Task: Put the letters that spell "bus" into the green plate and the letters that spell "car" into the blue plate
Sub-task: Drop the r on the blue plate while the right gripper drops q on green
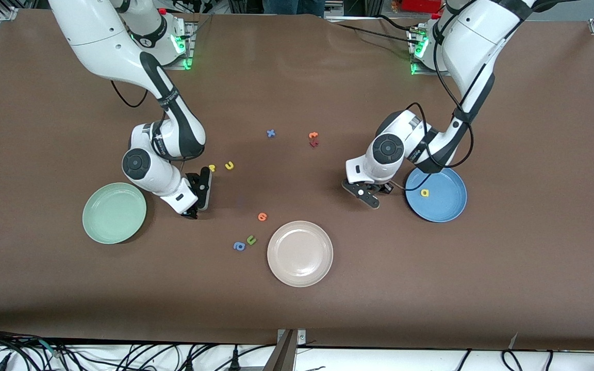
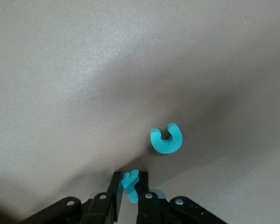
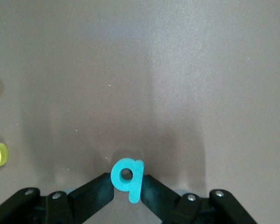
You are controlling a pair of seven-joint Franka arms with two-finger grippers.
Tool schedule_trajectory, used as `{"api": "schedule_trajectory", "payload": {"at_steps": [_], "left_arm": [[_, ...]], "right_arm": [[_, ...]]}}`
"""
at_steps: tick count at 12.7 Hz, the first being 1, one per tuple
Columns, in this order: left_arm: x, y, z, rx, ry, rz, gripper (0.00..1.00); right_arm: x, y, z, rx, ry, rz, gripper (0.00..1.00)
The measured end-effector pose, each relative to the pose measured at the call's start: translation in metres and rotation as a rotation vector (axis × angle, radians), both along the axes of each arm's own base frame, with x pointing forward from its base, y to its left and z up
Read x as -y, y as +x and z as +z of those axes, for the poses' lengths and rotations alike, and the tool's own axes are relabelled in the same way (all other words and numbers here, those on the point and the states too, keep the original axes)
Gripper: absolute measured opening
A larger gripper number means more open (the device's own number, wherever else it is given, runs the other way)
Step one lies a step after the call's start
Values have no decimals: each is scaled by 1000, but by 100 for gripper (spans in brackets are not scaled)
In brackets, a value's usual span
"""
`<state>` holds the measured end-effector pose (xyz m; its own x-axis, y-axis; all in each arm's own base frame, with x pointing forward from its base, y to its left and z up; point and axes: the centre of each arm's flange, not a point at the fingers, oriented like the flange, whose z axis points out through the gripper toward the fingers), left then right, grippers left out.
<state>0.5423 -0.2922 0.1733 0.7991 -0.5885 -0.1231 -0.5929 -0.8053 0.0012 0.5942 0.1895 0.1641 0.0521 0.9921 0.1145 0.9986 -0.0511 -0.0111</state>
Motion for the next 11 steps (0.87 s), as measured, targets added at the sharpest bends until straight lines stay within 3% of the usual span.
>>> {"api": "schedule_trajectory", "payload": {"at_steps": [4, 6, 9, 11], "left_arm": [[-42, 36, 37, 45, 3, 53, 18], [-76, 51, 63, 57, 17, 51, 18], [-140, 72, 90, 46, 36, 27, 18], [-164, 80, 99, 17, 50, 19, 18]], "right_arm": [[10, 5, 19, -19, 4, -122, 33], [27, 8, 35, -56, -10, -211, 33], [95, 15, 59, -117, -62, -340, 33], [159, 19, 76, -127, -95, -434, 33]]}}
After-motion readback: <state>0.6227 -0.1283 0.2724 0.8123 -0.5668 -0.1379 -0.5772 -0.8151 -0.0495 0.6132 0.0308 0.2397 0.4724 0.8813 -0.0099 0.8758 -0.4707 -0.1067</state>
